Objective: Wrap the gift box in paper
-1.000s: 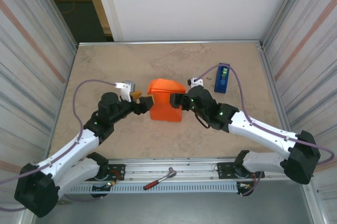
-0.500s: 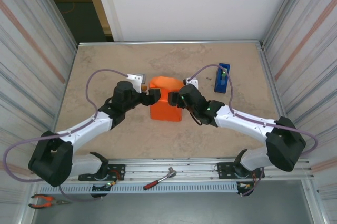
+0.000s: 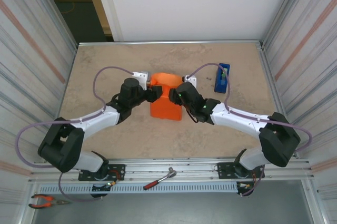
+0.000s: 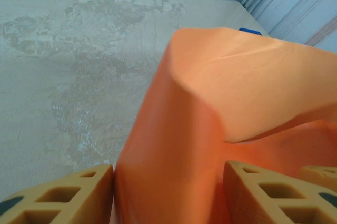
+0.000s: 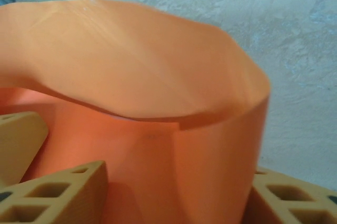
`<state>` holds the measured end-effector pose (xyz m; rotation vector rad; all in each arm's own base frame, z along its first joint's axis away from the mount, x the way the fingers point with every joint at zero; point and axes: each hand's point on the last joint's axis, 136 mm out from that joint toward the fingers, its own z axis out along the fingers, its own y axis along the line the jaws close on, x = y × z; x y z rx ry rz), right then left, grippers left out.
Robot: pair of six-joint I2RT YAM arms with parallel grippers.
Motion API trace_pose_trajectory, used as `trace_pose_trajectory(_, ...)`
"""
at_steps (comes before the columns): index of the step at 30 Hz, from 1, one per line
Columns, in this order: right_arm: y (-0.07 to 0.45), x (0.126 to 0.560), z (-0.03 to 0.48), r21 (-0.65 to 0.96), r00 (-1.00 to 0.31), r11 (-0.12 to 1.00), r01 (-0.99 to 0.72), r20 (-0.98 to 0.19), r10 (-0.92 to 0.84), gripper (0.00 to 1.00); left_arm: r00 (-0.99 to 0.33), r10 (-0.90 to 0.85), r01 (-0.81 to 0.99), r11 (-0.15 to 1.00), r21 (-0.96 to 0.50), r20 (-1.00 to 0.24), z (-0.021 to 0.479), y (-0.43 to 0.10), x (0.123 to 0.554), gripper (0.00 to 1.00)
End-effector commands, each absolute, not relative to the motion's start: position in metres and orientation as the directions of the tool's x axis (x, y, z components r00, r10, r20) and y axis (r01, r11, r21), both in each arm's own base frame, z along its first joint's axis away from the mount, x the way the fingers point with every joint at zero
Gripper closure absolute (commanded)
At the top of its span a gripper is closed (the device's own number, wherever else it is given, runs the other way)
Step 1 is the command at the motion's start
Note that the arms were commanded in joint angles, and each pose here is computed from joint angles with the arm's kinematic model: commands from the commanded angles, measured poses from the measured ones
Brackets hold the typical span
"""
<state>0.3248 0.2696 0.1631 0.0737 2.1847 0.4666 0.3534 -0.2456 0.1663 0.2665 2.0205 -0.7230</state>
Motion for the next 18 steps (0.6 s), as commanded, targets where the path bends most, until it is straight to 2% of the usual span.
trace_pose_trajectory(1, 0.266, 0.329, 0.14, 0.267, -0.667, 0.955, -0.129, -0.736, 0.115, 0.45, -0.553, -0.063, 0.497, 0.776, -0.389, -0.831, 0.161, -0.266, 0.353, 0.45)
trace_pose_trajectory(10, 0.257, 0.349, 0.152, 0.25, -0.659, 0.958, -0.137, -0.746, 0.101, 0.46, -0.538, -0.071, 0.515, 0.761, -0.394, -0.84, 0.169, -0.283, 0.364, 0.46)
trace_pose_trajectory(18, 0.258, 0.309, 0.126, 0.262, -0.69, 0.958, -0.115, -0.715, 0.113, 0.45, -0.58, -0.07, 0.494, 0.762, -0.419, -0.812, 0.147, -0.271, 0.335, 0.46)
